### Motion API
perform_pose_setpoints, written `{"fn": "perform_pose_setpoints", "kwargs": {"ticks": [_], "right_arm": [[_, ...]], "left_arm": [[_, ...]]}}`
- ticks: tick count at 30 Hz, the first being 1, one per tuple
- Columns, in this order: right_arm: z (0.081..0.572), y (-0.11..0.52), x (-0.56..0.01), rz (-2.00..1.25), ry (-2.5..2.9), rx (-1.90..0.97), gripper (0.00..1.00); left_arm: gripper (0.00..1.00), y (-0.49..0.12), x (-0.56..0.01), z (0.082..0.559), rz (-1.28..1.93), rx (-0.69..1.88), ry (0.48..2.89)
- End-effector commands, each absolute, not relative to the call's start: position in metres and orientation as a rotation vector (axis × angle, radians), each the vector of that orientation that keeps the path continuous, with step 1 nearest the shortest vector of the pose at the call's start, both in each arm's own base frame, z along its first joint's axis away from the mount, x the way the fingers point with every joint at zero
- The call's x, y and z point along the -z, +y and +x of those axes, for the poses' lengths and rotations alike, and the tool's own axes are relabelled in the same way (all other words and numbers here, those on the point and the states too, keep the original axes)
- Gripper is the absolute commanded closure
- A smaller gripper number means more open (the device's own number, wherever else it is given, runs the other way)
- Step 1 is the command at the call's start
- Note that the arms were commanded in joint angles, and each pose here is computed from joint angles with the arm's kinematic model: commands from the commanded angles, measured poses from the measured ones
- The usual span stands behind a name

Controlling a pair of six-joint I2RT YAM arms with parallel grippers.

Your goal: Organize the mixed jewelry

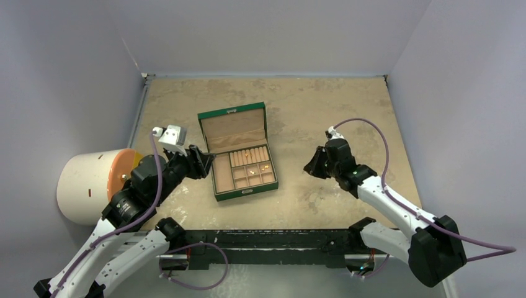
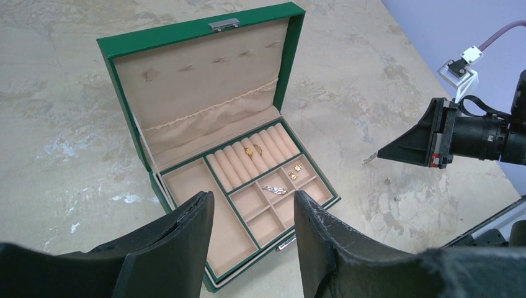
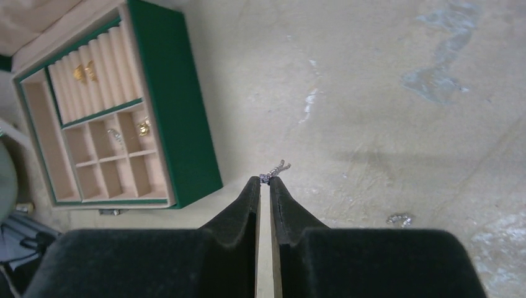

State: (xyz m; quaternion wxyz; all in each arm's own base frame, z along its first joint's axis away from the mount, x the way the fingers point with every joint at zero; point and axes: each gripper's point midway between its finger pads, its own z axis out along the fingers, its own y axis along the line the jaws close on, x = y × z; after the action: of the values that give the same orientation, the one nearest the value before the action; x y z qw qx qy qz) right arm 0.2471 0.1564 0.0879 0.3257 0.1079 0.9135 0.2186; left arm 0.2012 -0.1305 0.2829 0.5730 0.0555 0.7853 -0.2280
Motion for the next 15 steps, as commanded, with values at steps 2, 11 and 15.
{"fn": "perform_pose_setpoints", "kwargs": {"ticks": [2, 11, 15], "right_arm": [[0.262, 0.192, -0.144, 0.041, 2.249, -0.779, 0.9], [0.255, 0.249, -0.19, -0.218, 2.152, -0.945, 0.89], [0.248, 0.282, -0.198, -0.312, 2.145, -0.976, 0.88]], "left_arm": [[0.5, -0.127, -0.292, 0.204, 0.122, 0.528, 1.798], [0.5, -0.126, -0.295, 0.202, 0.12, 0.534, 1.785], [0.5, -0.126, -0.296, 0.202, 0.12, 0.537, 1.782]]}}
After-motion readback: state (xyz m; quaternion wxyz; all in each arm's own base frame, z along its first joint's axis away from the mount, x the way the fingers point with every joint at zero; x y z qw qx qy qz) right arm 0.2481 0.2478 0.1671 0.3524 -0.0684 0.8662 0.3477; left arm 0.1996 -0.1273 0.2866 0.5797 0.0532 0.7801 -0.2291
